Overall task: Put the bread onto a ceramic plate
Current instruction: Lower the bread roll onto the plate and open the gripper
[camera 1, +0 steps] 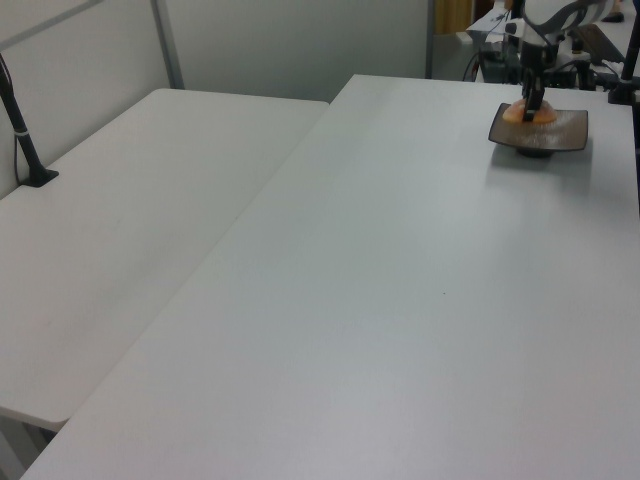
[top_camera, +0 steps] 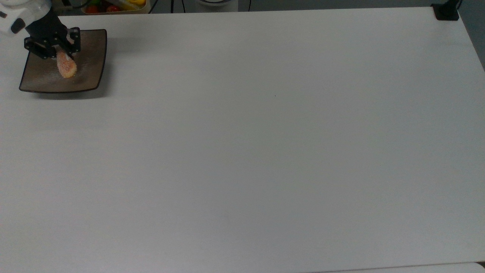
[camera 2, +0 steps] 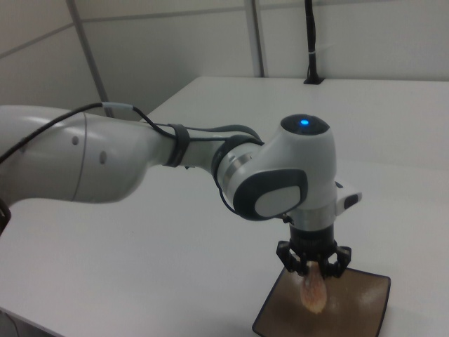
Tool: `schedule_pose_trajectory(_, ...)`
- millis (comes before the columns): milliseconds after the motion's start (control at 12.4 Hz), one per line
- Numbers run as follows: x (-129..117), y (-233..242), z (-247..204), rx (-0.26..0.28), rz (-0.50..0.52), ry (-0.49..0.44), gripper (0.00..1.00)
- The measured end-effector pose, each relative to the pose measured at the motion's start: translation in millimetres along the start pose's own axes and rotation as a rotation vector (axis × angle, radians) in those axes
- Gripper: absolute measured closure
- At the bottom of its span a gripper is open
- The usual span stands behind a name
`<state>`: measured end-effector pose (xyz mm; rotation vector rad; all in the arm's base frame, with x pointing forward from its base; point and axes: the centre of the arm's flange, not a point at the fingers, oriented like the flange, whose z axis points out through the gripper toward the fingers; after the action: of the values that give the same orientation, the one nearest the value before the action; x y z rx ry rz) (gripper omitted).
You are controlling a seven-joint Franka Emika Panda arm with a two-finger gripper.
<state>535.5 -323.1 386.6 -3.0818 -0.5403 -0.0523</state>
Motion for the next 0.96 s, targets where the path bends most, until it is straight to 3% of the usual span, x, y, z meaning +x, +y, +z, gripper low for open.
schedule_pose_trajectory(321, -10, 14, 26, 0.003, 0.026, -0.019, 0.8)
schedule_pose_trajectory(402, -12, 15, 26, 0.003, 0.029, -0.019, 0.74)
schedule_pose_trajectory(482, -13, 15, 27, 0.004, 0.03, -0.02, 0.6)
schedule_pose_trajectory(964, -8, 12, 23, 0.001, 0.022, -0.016, 0.01)
